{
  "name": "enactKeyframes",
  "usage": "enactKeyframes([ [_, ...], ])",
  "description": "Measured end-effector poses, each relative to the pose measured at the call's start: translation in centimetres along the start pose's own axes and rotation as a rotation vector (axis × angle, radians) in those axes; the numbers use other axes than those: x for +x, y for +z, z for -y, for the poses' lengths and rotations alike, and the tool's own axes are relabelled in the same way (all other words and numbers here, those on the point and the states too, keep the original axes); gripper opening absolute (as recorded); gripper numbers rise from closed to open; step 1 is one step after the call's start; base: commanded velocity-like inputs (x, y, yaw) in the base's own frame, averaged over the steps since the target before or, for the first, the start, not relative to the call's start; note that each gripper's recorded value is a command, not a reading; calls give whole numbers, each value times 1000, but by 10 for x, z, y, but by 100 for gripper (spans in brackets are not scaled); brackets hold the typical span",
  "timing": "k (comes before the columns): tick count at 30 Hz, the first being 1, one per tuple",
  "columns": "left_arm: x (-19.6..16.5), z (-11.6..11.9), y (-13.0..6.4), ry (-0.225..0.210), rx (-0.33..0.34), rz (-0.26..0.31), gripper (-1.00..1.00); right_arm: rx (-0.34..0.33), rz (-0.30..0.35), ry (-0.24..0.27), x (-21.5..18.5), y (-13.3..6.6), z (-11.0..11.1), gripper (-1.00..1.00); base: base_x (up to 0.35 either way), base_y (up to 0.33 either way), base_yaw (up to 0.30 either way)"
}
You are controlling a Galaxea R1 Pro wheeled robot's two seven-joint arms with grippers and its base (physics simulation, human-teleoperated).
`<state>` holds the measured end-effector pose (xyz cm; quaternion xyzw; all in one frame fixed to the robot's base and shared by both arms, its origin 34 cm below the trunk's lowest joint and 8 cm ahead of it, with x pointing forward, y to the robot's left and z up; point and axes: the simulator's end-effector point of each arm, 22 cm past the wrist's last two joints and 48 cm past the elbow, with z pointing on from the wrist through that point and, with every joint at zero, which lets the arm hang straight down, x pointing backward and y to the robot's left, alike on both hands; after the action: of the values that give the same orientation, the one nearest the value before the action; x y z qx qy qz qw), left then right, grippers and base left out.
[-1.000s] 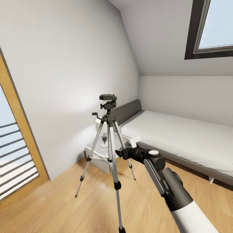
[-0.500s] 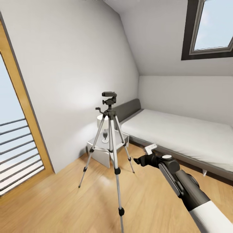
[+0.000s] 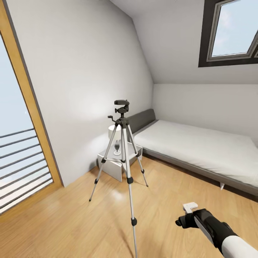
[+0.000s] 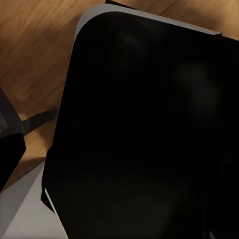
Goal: Attach the digital camera to the camera tripod in the bedroom.
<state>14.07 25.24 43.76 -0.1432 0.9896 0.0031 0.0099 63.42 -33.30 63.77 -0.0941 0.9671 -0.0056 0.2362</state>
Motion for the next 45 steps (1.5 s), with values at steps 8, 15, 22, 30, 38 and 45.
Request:
enactKeyframes([
  [8,-1,1,0,-6,2,3,100,-8,33,3,-9,4,2,100,-2,0,0],
  [15,-2,3,0,-8,4,6,100,-3,93,-13,-45,-7,5,100,0,-1,0],
  [22,-2,3,0,-7,4,6,100,-2,86,-19,-44,-7,4,100,0,-167,0],
  [30,-2,3,0,-8,5,6,100,-2,71,-18,-40,-6,3,100,0,-218,0],
  [38,-2,3,0,-8,5,7,100,-2,68,-18,-39,-6,3,100,0,-40,0],
  [45,-2,3,0,-8,5,6,100,-2,68,-17,-39,-6,3,100,0,-51,0],
])
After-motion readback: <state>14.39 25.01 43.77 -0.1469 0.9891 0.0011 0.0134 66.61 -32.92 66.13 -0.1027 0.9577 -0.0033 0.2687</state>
